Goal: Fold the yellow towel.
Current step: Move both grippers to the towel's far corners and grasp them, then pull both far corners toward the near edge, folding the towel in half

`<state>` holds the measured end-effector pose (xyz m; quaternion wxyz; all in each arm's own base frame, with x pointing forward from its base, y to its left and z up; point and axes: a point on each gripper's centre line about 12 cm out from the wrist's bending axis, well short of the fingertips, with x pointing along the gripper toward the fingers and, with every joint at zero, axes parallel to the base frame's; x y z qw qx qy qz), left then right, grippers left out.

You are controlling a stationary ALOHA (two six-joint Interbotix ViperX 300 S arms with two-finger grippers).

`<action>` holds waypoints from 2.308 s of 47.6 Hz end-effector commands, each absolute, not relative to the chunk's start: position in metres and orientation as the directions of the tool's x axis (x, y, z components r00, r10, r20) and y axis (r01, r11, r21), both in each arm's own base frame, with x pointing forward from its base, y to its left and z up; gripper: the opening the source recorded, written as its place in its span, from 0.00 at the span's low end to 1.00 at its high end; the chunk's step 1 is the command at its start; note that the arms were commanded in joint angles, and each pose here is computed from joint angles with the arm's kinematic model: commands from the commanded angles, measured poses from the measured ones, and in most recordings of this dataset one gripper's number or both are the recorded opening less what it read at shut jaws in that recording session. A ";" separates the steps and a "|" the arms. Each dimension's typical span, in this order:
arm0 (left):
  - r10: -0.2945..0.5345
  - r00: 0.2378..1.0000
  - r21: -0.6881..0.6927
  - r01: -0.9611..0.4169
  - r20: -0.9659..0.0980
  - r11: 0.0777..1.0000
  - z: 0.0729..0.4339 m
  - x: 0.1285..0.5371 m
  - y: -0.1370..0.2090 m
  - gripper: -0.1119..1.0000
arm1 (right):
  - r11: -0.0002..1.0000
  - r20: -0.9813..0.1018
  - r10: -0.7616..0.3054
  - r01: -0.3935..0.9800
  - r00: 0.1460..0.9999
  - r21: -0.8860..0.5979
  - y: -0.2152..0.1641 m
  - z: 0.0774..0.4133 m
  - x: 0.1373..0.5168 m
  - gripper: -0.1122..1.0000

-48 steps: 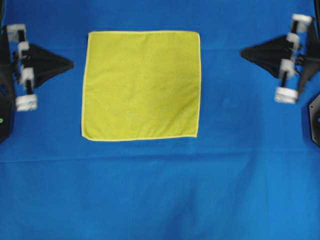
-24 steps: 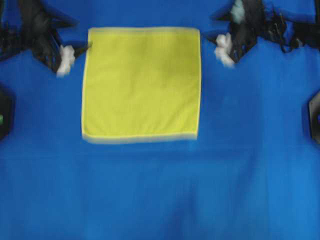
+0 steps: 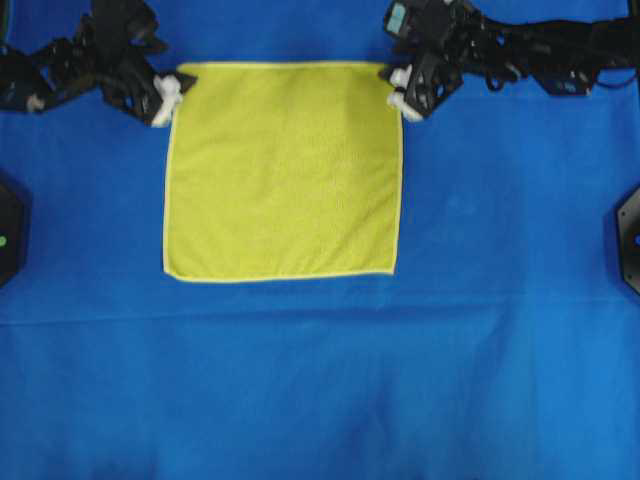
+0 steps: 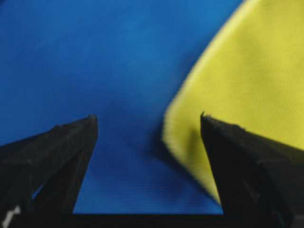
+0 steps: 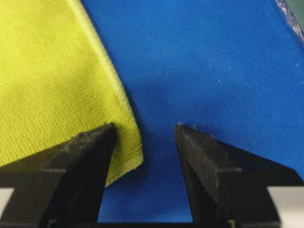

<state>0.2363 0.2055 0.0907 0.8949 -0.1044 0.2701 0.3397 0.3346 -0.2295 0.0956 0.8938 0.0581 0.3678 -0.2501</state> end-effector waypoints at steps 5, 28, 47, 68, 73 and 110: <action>0.577 0.612 0.001 -0.685 -0.542 0.728 0.093 0.236 0.219 0.82 | 0.861 -0.660 -0.424 0.502 0.620 -0.082 -0.238 0.104 0.340 0.61; 0.518 0.612 0.045 -0.620 -0.597 0.784 0.083 0.251 0.209 0.12 | 0.855 -0.692 -0.400 0.517 0.601 -0.045 -0.224 0.095 0.329 0.12; 0.544 0.651 0.084 -0.597 -0.530 0.798 0.127 0.255 0.210 0.12 | 0.851 -0.631 -0.430 0.522 0.646 -0.045 -0.220 0.131 0.325 0.12; 0.524 0.680 0.087 -0.566 -0.513 0.820 0.142 0.252 0.192 0.12 | 0.862 -0.613 -0.423 0.505 0.668 -0.044 -0.208 0.141 0.323 0.12; 0.498 0.687 0.081 -0.544 -0.529 0.835 0.140 0.255 0.183 0.12 | 0.869 -0.614 -0.411 0.494 0.673 -0.041 -0.202 0.142 0.326 0.12; 0.074 0.737 -0.067 -0.160 -0.672 0.985 0.135 0.262 0.026 0.12 | 0.962 -0.667 -0.123 0.253 0.735 0.101 -0.054 0.139 0.339 0.12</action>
